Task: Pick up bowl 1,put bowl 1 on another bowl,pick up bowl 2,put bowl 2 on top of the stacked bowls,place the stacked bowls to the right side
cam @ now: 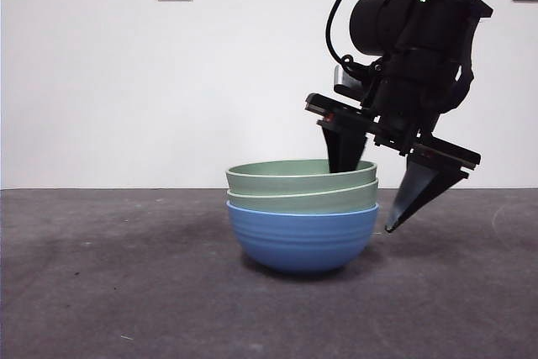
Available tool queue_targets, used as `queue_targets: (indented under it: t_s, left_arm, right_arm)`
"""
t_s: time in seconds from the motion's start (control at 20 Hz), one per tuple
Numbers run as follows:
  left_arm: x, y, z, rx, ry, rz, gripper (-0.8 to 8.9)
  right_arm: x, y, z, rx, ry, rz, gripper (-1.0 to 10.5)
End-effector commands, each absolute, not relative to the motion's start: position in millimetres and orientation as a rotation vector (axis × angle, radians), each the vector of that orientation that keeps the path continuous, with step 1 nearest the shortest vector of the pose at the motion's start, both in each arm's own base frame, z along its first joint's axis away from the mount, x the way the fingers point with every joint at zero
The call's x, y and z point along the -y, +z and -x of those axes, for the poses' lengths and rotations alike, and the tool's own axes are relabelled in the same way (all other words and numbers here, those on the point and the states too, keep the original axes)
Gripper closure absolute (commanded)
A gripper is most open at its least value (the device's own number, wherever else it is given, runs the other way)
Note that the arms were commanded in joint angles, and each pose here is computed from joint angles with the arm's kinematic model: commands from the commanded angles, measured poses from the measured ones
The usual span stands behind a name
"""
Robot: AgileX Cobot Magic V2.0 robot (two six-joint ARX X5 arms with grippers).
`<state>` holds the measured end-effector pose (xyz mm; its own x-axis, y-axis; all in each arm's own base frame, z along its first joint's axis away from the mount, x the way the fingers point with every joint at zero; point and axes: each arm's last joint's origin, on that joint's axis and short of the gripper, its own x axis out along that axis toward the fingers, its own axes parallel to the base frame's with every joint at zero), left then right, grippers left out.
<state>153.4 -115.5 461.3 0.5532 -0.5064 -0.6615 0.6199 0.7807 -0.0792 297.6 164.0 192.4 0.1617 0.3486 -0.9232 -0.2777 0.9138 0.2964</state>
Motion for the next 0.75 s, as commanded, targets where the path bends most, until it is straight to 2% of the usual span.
queue_targets:
  t_s: [0.05, 0.15, 0.25, 0.3, 0.55, 0.75]
  left_arm:
    - [115, 462, -153, -0.721, -0.672, -0.179, 4.32]
    - [115, 462, -153, -0.721, -0.672, -0.179, 4.32]
    - [115, 462, -153, -0.721, -0.672, -0.179, 4.32]
    - [115, 462, -153, -0.721, -0.672, -0.179, 4.32]
    - [115, 462, -153, -0.721, -0.672, -0.179, 4.32]
    - [115, 462, -153, -0.721, -0.672, -0.179, 4.32]
  right_arm:
    - [-165, 190, -298, -1.343, 0.444, -0.066, 7.9]
    - [-165, 190, -298, -1.344, 0.444, -0.066, 8.1]
    - [-165, 190, -298, -1.343, 0.445, -0.066, 9.4]
    - [-165, 190, -298, -1.344, 0.445, -0.066, 9.6]
    - [-165, 190, -298, -1.34, 0.449, -0.063, 9.6]
    - [-163, 204, -297, -1.276, 0.467, -0.074, 9.6]
